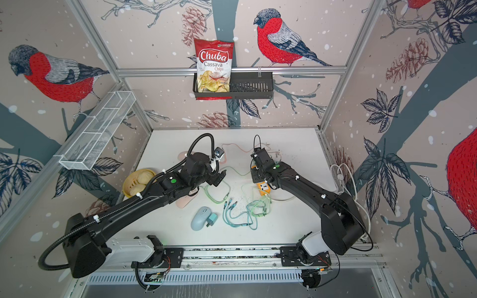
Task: Unplug the wireless mouse
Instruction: Remove the plug from the socket.
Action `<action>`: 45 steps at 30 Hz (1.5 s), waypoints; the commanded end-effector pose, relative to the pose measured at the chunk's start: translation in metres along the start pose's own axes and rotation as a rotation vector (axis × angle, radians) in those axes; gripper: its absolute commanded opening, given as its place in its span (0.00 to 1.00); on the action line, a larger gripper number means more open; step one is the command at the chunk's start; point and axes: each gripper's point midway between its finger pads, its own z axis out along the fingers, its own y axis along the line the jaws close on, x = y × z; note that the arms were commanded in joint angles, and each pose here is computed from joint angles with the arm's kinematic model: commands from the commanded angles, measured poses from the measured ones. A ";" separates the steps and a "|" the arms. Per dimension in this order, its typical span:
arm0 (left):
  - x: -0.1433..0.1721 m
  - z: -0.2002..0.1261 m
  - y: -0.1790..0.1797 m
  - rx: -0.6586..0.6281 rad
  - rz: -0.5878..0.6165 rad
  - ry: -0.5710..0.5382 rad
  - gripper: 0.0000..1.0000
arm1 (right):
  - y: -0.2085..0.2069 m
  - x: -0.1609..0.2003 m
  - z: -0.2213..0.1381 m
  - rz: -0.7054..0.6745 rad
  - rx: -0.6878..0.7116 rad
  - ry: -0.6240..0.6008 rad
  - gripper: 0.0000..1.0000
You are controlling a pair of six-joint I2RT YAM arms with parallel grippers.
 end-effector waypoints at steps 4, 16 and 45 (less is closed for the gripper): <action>-0.011 0.001 -0.004 0.028 -0.027 -0.042 0.96 | -0.014 0.000 -0.004 0.088 0.025 -0.025 0.00; -0.025 0.053 -0.081 0.408 -0.130 0.045 0.29 | 0.008 0.016 0.000 0.088 -0.127 -0.031 0.00; 0.103 0.197 -0.193 0.489 -0.167 0.634 0.00 | 0.004 0.034 0.019 0.069 -0.122 0.002 0.00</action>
